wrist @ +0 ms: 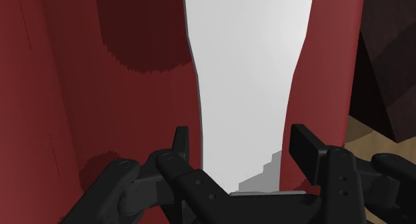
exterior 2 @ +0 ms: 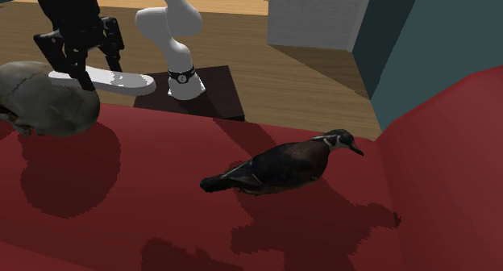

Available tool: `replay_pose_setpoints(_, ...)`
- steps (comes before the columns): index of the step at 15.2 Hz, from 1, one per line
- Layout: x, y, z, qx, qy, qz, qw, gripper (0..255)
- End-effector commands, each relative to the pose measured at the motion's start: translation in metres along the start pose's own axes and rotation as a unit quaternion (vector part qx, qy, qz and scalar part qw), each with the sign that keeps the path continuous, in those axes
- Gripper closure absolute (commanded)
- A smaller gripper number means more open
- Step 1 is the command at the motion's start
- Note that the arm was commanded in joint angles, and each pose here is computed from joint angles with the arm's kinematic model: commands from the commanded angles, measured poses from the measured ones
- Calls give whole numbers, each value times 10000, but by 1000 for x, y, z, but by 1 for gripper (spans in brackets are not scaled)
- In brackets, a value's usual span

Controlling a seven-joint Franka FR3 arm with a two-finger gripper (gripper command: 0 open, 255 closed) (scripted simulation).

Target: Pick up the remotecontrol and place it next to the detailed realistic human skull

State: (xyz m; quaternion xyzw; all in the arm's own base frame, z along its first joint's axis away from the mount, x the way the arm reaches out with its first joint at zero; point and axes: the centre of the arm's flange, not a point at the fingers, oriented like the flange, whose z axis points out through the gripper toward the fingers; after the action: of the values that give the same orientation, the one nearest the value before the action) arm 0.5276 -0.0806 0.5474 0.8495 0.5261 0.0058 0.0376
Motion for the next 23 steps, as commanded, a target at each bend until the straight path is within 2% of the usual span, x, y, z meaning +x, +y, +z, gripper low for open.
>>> replay_pose_setpoints(1, 0, -1, 11, -4, 2, 0, 10000, 255)
replay_pose_setpoints(23, 3, -9, 127, -4, 2, 0, 10000, 255)
